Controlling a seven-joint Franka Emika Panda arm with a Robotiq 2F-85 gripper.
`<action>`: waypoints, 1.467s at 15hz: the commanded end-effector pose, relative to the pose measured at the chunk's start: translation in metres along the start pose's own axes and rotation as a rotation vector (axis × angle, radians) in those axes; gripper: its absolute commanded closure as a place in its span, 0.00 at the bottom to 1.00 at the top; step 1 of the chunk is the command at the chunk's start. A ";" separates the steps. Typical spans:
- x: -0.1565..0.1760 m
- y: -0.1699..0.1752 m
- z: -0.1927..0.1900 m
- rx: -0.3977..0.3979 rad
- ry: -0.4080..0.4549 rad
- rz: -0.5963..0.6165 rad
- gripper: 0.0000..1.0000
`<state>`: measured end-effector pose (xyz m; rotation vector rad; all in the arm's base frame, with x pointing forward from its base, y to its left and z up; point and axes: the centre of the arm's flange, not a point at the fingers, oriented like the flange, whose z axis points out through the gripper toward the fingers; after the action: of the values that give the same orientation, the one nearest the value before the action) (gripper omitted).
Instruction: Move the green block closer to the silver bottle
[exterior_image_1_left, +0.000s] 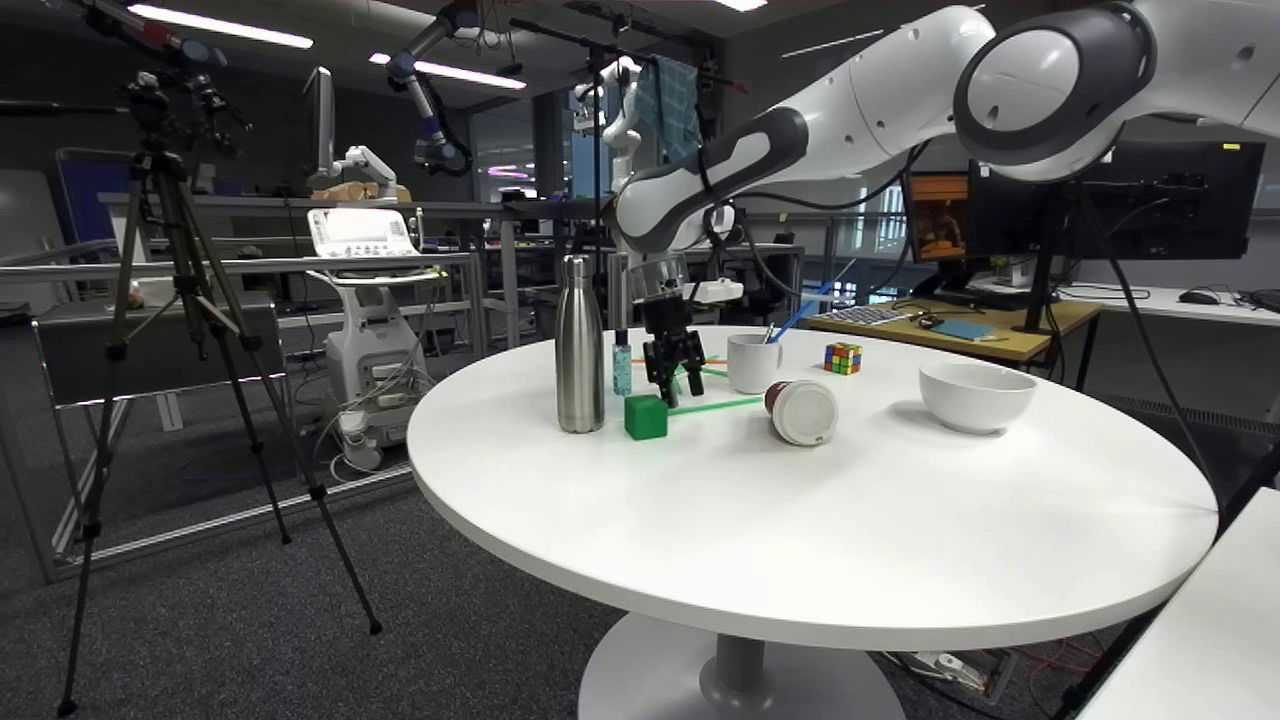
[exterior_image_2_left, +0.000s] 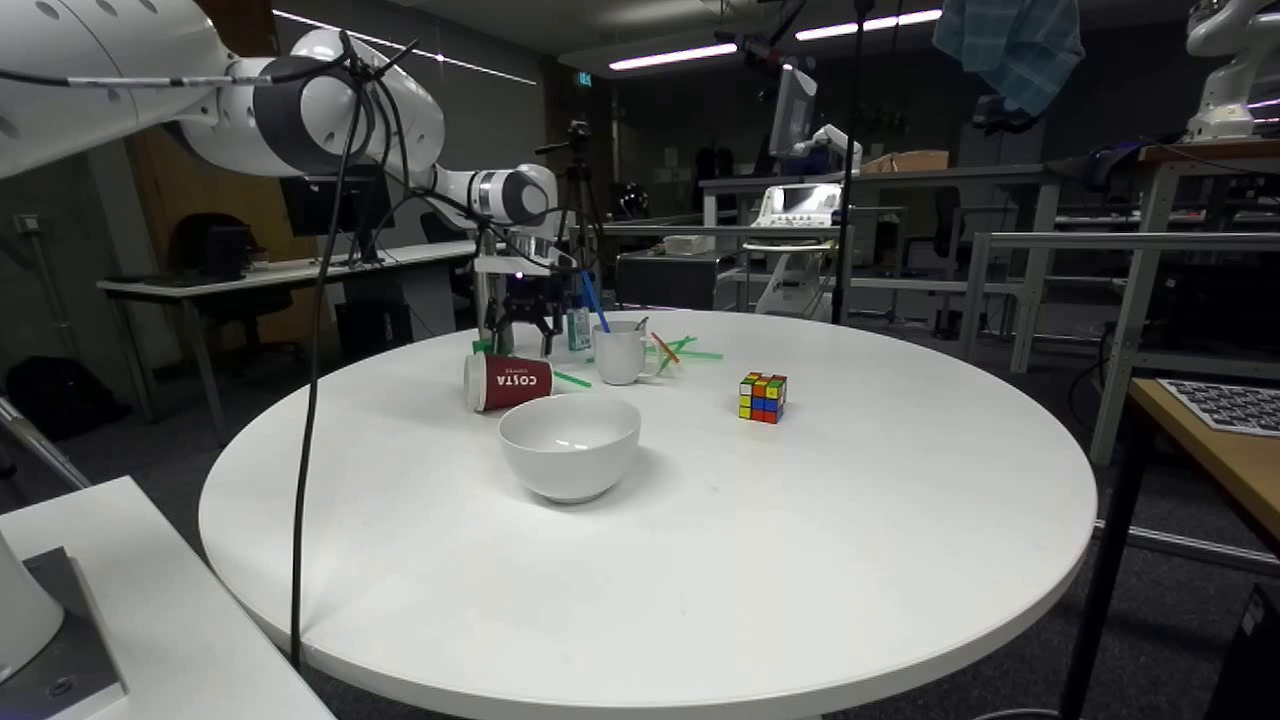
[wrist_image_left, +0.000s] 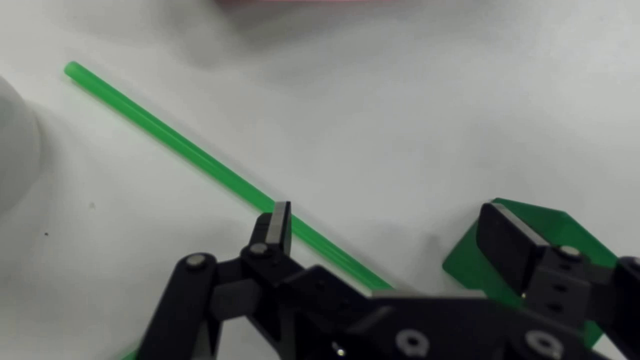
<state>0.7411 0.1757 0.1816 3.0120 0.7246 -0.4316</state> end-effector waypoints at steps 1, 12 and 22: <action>0.021 -0.002 -0.010 -0.007 -0.018 -0.030 0.00; 0.001 -0.010 -0.028 -0.034 0.038 -0.030 0.00; -0.007 -0.018 -0.065 -0.079 0.154 -0.044 0.00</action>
<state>0.7557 0.1945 0.2314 3.0169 0.7606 -0.2119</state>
